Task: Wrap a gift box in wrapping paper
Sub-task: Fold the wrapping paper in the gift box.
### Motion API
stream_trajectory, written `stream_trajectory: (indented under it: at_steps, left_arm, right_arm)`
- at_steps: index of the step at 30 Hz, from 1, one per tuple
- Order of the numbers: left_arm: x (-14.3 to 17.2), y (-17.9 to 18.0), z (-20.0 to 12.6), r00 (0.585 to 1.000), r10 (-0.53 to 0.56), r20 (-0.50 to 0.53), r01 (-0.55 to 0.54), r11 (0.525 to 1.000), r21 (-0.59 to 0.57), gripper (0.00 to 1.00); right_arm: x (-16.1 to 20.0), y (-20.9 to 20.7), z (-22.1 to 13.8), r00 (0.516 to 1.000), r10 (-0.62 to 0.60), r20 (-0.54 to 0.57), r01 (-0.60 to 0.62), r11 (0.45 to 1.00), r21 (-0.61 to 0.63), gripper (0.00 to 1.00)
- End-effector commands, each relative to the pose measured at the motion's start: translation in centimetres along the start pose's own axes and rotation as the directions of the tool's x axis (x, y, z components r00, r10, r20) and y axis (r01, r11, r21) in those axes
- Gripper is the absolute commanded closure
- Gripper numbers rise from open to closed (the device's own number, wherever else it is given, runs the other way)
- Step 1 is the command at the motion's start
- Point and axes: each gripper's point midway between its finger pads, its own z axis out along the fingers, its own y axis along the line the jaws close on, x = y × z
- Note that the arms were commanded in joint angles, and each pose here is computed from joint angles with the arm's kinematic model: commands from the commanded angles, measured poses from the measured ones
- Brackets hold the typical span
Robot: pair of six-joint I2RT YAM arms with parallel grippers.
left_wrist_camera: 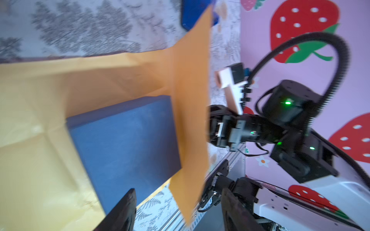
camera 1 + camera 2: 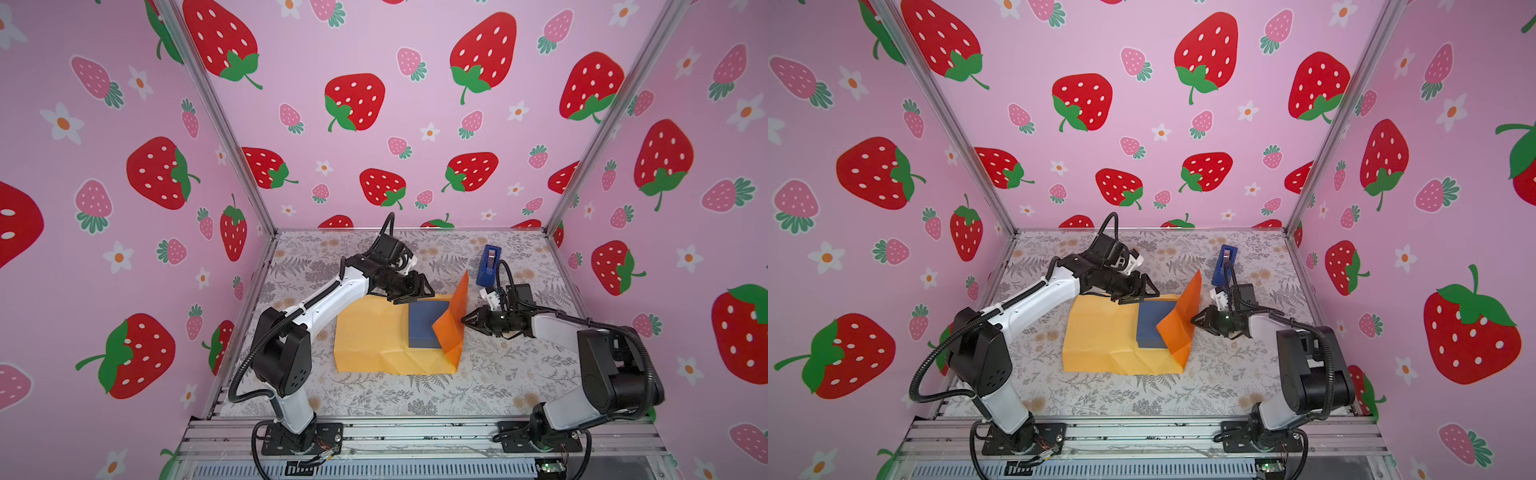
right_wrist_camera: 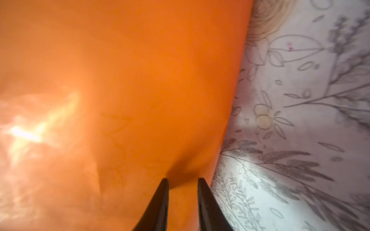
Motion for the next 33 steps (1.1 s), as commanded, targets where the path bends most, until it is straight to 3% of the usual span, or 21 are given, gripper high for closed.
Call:
stream_trajectory:
  at_steps: [1, 12, 17, 19, 25, 29, 33]
  left_arm:
    - [0.4, -2.1, 2.2, 0.997, 0.024, -0.072, -0.020, 0.999, 0.046, 0.31]
    - [-1.3, -0.8, 6.6, 0.988, 0.061, -0.142, -0.067, 0.997, -0.039, 0.32]
    - [-1.6, 0.6, 7.8, 0.986, 0.056, -0.156, -0.070, 0.994, -0.085, 0.37]
    - [-1.8, 0.2, 8.3, 0.986, 0.057, -0.158, -0.067, 0.996, -0.058, 0.44]
    - [-2.0, 0.2, 9.1, 0.984, 0.042, -0.172, -0.051, 0.998, -0.048, 0.83]
    - [-2.0, -0.8, 8.7, 0.985, 0.046, -0.166, -0.051, 0.998, -0.028, 0.98]
    - [-1.5, -1.4, 8.3, 0.984, 0.049, -0.171, -0.053, 0.998, -0.021, 1.00]
  right_arm:
    - [-1.1, 2.1, -0.2, 0.998, -0.052, 0.031, 0.053, 0.998, -0.018, 0.72]
    - [-0.1, 2.7, 0.6, 0.998, -0.062, 0.006, 0.062, 0.998, -0.020, 0.72]
    - [0.1, 2.9, 0.5, 0.998, -0.062, 0.007, 0.062, 0.998, -0.022, 0.72]
    - [0.1, 2.9, 0.4, 0.998, -0.063, 0.008, 0.063, 0.998, -0.023, 0.72]
    - [-0.1, 3.3, 0.1, 0.997, -0.071, 0.011, 0.071, 0.997, -0.024, 0.72]
    - [-0.4, 4.0, -0.3, 0.996, -0.081, 0.023, 0.082, 0.996, -0.028, 0.72]
    - [-0.5, 4.3, -0.6, 0.996, -0.087, 0.022, 0.087, 0.996, -0.028, 0.72]
